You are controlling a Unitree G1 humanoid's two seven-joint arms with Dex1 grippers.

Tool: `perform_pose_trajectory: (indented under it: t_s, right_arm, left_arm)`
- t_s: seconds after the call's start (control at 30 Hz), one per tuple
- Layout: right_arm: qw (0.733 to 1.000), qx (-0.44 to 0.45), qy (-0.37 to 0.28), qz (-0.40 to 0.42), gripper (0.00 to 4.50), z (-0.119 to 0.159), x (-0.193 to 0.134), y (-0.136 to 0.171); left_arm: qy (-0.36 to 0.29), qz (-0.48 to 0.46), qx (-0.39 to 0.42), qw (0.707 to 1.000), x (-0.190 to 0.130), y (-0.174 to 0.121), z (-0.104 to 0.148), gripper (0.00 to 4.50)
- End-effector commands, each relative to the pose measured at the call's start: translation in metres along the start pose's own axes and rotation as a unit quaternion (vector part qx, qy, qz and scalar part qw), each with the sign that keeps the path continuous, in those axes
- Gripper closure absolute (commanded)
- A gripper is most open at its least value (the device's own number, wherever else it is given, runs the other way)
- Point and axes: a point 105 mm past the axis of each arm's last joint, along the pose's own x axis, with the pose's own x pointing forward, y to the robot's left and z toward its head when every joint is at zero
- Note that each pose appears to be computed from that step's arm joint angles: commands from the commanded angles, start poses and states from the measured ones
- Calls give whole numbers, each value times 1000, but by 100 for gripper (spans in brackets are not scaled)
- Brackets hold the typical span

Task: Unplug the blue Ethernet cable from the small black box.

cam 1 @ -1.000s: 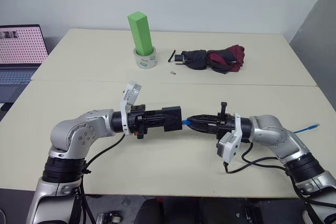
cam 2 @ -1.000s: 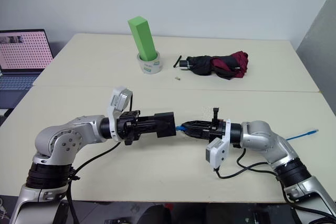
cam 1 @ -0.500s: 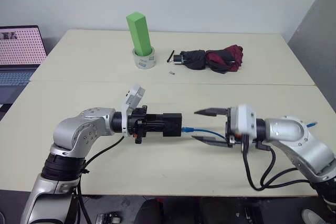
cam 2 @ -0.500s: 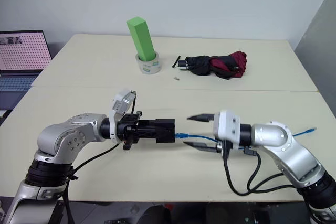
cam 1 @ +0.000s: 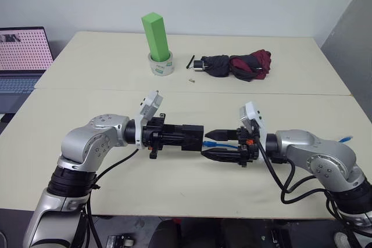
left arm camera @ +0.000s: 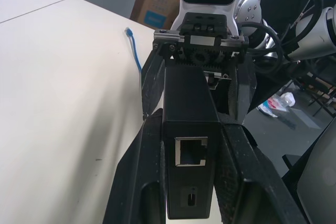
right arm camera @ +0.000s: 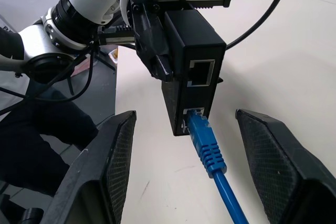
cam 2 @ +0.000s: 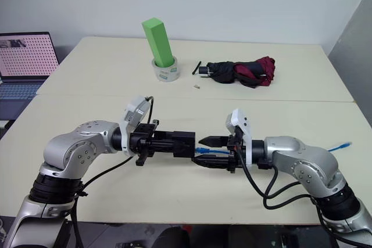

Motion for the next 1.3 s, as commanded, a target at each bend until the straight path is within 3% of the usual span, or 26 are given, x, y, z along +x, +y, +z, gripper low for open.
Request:
perform_pose_trajectory:
  t_s: [0.03,0.13,0.5,0.93,1.3]
  right_arm:
    - [1000,-17,-9,0,130,10,-1,-1]
    - [1000,-20,-4,-2,183,8,-1,-2]
    - [1000,-27,14,8,444,2,-3,-3]
    - [999,-5,16,30,449,7,-3,-2]
    - [999,4,44,2,449,-2,-27,-10]
  left_arm:
    - [-8,-3,26,1000,-2,-3,10,372]
    - [-9,-3,27,1000,-2,-3,10,372]
    - [-1,-13,26,1000,-2,-7,8,372]
    - [30,-27,41,998,-1,-13,-3,372]
    - [87,12,66,994,-20,-2,-26,372]
